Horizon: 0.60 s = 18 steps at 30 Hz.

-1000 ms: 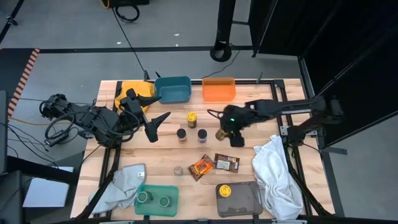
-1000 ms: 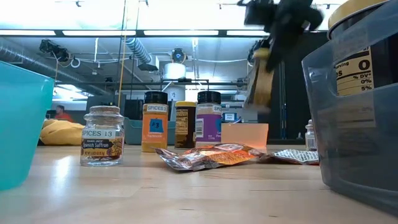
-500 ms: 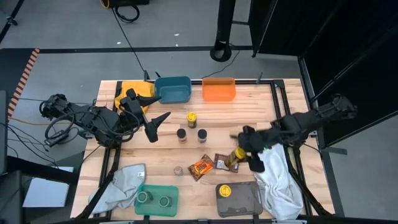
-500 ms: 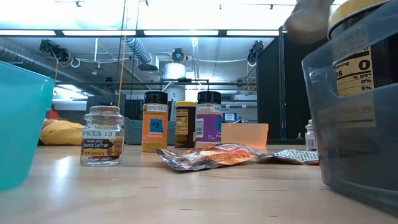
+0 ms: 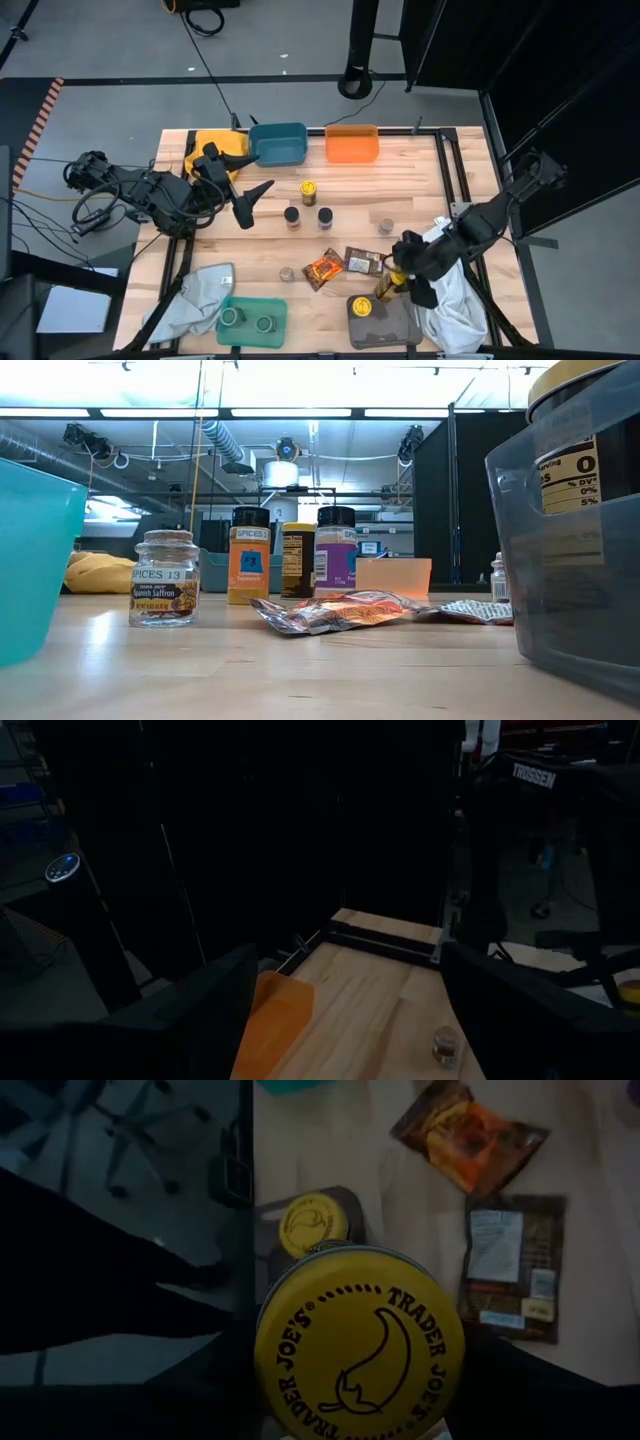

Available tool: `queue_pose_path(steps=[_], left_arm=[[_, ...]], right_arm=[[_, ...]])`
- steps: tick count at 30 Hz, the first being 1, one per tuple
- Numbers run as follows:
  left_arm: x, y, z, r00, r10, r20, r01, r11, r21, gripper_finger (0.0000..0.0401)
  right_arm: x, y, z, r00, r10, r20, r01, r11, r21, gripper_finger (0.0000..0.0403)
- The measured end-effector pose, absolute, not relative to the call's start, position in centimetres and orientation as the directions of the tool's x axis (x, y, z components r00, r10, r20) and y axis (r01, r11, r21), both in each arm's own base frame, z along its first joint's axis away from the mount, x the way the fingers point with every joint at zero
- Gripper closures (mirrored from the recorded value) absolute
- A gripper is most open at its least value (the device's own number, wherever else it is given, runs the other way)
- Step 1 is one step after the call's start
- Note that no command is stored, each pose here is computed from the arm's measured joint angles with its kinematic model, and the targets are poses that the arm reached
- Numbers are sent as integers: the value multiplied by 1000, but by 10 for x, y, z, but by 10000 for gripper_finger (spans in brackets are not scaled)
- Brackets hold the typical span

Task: Sort spices by type
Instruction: Put the right yellow seasoning bottle into the black bin

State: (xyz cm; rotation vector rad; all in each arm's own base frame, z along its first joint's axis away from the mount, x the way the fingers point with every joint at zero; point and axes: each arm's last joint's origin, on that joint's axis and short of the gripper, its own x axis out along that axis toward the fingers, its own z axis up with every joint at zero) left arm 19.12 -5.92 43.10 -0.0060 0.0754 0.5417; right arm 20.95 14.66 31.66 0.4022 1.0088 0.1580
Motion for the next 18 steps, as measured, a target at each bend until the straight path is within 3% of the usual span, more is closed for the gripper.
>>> queue_pose_path(steps=[7, 18], left_arm=[[191, -59, 431, 854, 515, -74, -515, 857, 15, 80], [191, -59, 431, 854, 514, -74, -515, 857, 14, 80]], right_arm=[[226, 175, 295, 410, 320, -854, 3, 936, 352, 172], [254, 198, 265, 262, 216, -941, -93, 976, 198, 172]])
